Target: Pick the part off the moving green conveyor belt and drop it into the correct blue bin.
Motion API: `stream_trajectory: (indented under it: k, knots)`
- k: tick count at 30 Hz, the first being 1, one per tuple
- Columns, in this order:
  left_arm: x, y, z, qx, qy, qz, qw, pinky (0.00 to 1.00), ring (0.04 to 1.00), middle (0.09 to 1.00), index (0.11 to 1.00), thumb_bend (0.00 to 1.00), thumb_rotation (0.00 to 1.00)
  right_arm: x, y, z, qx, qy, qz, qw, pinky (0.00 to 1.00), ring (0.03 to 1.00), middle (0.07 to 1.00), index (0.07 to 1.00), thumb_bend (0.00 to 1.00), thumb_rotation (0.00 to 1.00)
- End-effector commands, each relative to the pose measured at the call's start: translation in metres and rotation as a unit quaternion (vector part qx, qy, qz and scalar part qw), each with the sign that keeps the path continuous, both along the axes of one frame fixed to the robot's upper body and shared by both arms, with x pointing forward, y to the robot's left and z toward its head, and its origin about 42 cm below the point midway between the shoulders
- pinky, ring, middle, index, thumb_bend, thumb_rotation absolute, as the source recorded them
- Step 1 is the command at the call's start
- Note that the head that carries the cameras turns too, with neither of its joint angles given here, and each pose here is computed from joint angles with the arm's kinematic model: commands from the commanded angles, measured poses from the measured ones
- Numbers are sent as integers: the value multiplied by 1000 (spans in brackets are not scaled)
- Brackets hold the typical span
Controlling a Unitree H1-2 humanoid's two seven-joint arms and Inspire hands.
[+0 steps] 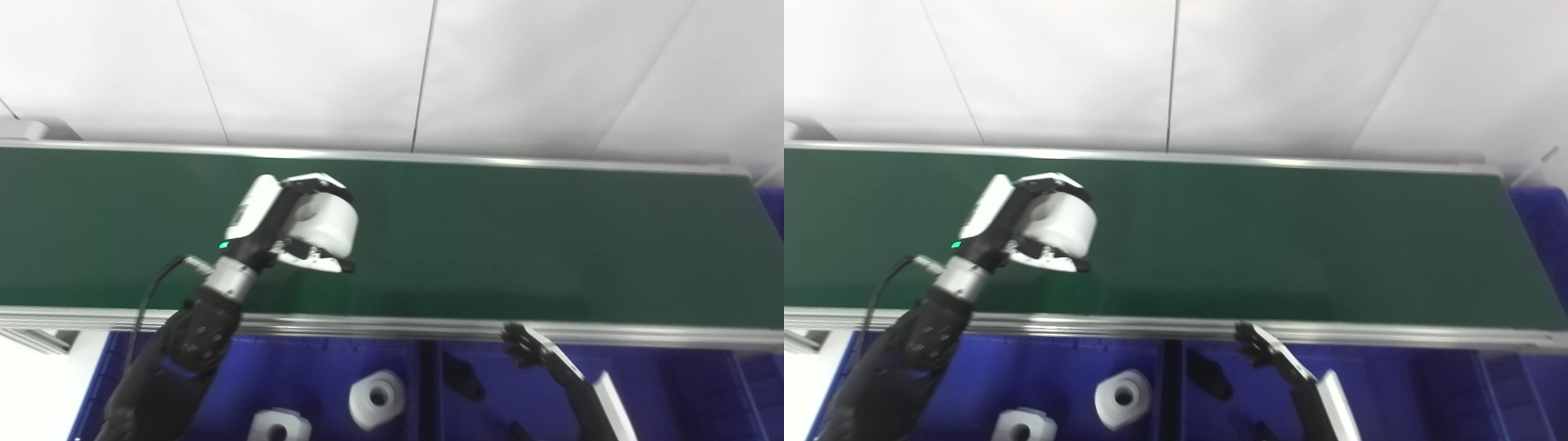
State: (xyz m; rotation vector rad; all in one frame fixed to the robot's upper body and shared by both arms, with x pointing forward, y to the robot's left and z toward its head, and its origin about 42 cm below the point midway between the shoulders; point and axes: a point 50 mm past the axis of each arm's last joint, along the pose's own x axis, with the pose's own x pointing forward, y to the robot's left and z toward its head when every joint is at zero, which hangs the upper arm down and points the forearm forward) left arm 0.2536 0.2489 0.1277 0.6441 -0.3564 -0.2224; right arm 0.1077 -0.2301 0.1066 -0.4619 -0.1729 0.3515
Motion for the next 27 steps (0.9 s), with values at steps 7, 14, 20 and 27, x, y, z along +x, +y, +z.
stream_trajectory:
  k: [7, 14, 20, 27]
  knots:
    - [-56, 20, 3, -19, -31, -36, 999, 423, 410, 499, 547, 495, 0, 17, 4, 13, -10, -9, -5, 1000, 702, 792, 850, 893, 953, 420]
    - [-96, 27, -20, -5, 10, -14, 1000, 440, 417, 502, 539, 497, 0, 38, 3, 9, -6, -5, 2, 1000, 711, 804, 865, 908, 969, 428]
    - [-108, 27, -49, 5, 40, -6, 999, 477, 434, 505, 523, 499, 0, 61, 1, 2, -20, -10, 11, 1000, 706, 806, 880, 916, 959, 447]
    - [-98, 19, -73, 15, 60, -24, 998, 500, 442, 508, 510, 499, 0, 89, 1, -4, -18, -4, 14, 1000, 717, 811, 883, 924, 947, 423]
